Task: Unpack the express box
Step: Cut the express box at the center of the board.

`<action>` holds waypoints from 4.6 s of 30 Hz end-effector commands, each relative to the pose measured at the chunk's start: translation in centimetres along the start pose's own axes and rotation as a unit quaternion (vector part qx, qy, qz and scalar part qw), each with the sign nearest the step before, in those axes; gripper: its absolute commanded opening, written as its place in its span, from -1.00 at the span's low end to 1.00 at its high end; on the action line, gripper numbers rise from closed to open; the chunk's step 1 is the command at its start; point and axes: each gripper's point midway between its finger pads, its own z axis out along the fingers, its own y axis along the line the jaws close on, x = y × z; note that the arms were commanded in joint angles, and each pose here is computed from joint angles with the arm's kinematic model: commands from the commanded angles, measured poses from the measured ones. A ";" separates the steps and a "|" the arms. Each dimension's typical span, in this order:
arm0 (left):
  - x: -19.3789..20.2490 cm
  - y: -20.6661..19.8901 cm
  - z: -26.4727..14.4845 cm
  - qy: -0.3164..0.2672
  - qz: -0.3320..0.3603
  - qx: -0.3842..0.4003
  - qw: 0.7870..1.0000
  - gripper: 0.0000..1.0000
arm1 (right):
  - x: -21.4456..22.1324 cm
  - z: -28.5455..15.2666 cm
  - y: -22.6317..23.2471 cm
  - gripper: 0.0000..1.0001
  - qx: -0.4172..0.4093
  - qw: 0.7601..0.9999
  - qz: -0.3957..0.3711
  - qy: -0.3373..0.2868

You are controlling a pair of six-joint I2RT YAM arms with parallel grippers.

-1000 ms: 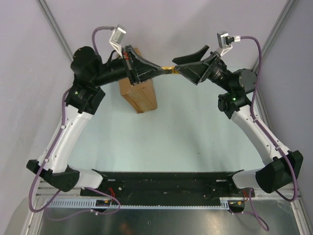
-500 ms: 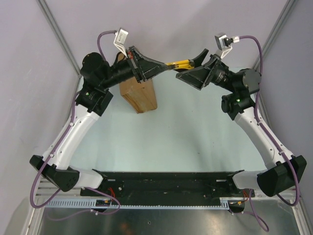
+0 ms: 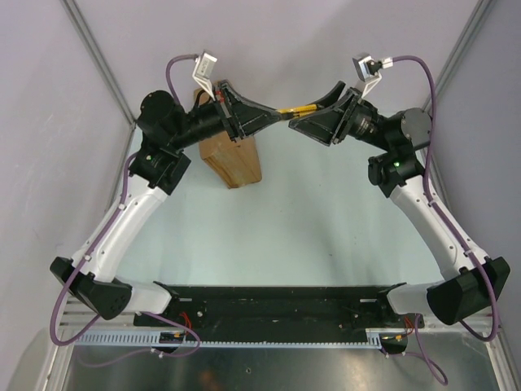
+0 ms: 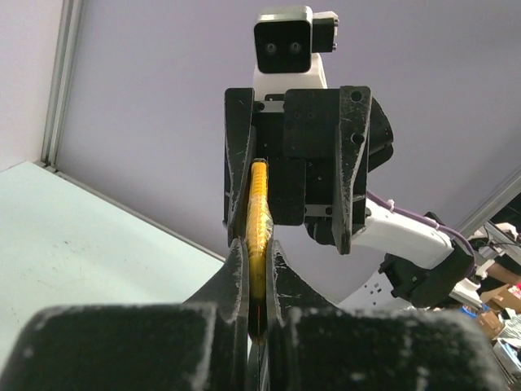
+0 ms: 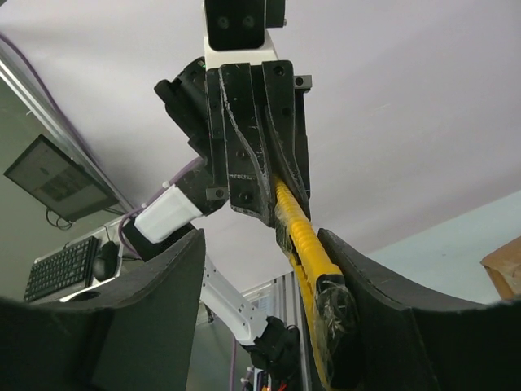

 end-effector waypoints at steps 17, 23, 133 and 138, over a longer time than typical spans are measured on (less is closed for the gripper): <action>-0.1 -1.5 -0.8 -0.009 0.031 0.016 0.999 -1.00 | -1.2 1.1 1.0 0.17 -0.005 0.999 -0.028 -0.016; 0.1 -1.1 -0.8 -0.010 0.031 0.010 0.999 -1.00 | -0.7 1.4 1.3 -0.16 -0.017 0.999 -0.026 -0.006; 11.0 50.0 -12.4 0.094 0.014 -0.341 0.935 0.33 | 8.4 1.4 -25.1 -1.00 0.331 0.849 -0.406 0.074; 15.1 45.3 -12.4 0.134 -0.030 -0.301 0.944 0.25 | 8.8 2.1 -22.7 -1.00 0.296 0.866 -0.393 0.085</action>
